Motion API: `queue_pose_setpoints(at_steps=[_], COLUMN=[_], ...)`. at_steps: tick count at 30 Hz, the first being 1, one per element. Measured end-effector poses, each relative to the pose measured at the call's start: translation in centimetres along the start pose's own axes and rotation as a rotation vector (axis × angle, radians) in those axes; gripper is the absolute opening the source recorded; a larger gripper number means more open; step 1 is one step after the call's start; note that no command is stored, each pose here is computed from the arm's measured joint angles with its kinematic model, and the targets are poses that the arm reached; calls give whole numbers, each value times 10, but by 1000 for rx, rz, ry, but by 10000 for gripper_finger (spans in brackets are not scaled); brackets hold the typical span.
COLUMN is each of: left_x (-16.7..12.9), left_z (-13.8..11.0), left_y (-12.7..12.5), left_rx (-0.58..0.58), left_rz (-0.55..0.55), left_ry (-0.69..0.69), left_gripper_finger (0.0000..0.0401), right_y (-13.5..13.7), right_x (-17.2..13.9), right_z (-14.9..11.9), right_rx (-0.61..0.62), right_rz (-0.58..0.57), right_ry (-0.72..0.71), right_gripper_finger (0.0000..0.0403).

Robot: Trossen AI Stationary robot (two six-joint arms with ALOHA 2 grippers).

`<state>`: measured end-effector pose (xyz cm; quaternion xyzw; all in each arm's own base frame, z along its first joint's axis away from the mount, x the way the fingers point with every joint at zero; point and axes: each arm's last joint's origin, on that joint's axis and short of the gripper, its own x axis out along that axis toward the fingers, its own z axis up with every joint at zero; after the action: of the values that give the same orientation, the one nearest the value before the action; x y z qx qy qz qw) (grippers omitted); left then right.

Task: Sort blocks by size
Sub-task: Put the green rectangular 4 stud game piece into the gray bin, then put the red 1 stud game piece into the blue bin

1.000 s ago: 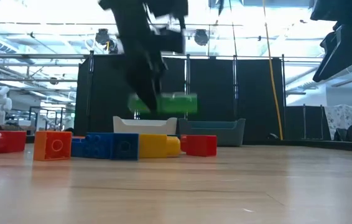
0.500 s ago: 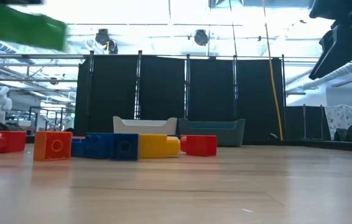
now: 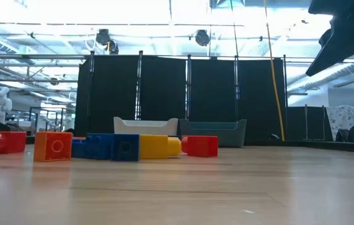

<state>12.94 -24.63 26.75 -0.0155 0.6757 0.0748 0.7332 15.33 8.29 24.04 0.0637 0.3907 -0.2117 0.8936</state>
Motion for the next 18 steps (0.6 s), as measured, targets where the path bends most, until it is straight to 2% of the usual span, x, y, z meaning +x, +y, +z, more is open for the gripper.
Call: queue_pose_setpoints(at_steps=[5,8,13,18], left_x=[13,20,30,31], left_z=[-19,-21,-18,-10], left_y=[-2,-5,-3,-7], left_rx=[183,253,248,216], left_rz=[38,6,17,-30], left_ry=[15,19,-6,-37], left_gripper_finger=[171,174,222,230], right_y=[0,0,0,0], right_x=[0,0,0,0], right_z=[0,0,0,0], right_rx=[2,3,2,-1], right_rz=[1,1,1,1], right_ry=[-3,-3,-2,-2], right_gripper_finger=[192,192,192,192])
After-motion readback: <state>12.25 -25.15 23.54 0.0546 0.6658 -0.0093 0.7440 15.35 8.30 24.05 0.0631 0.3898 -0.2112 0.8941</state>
